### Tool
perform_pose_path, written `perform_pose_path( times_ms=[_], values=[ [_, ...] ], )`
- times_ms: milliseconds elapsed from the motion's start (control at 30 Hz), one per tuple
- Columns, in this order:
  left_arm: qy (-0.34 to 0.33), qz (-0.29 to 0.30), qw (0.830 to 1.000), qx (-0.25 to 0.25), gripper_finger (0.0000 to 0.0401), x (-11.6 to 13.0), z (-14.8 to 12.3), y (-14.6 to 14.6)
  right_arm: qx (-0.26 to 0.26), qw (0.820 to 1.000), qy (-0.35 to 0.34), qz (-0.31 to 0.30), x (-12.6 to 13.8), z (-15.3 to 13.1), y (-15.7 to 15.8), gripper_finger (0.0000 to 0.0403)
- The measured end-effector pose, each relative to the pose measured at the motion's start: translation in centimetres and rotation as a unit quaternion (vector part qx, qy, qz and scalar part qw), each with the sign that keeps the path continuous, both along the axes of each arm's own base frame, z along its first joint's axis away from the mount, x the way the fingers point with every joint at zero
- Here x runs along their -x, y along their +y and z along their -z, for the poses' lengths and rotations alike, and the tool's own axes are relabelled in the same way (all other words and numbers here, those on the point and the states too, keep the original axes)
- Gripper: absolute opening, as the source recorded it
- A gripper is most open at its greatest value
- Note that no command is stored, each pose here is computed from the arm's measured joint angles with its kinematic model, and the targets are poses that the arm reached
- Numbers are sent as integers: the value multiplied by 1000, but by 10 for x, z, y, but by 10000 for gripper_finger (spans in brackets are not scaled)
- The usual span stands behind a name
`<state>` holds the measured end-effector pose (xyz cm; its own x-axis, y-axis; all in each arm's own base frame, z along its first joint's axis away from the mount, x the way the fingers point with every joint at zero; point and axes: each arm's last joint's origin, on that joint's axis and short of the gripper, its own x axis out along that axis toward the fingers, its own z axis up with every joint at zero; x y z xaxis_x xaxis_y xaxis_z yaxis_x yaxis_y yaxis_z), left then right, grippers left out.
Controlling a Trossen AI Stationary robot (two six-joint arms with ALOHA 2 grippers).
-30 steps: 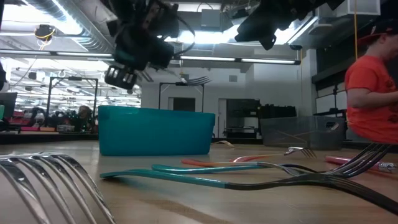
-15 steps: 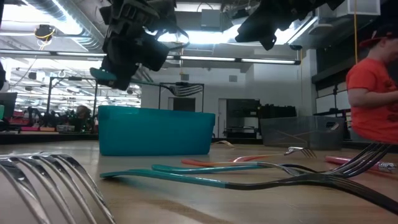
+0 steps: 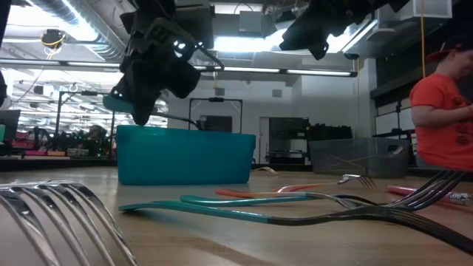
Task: Sort silverware by color (type)
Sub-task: Put the top right blue fork into the dark blue bin
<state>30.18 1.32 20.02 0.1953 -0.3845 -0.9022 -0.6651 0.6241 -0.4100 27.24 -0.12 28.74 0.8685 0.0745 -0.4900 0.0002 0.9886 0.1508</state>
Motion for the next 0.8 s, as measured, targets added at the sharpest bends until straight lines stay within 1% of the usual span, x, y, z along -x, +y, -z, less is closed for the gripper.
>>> perform_pose_path(
  times_ms=[133, 367, 500, 600, 800],
  values=[
    [4, -6, 1000, 2, 12, -1, 1, 0, 0, 1000, 0, 0, 0, 0, 0, 111],
    [6, -11, 1000, 3, 5, 0, 1, 2, 0, 1000, 4, 0, 0, 1, 0, 111],
    [14, -31, 999, 7, 8, 0, 1, 2, 0, 1000, 4, 0, 0, 1, 0, 111],
    [15, -34, 999, 10, 9, 0, 1, 2, 0, 1000, 4, 0, 0, 1, 0, 111],
    [27, -58, 998, 27, 6, 0, 1, 1, 0, 1000, 7, 0, 1, 1, 0, 111]
  ],
)
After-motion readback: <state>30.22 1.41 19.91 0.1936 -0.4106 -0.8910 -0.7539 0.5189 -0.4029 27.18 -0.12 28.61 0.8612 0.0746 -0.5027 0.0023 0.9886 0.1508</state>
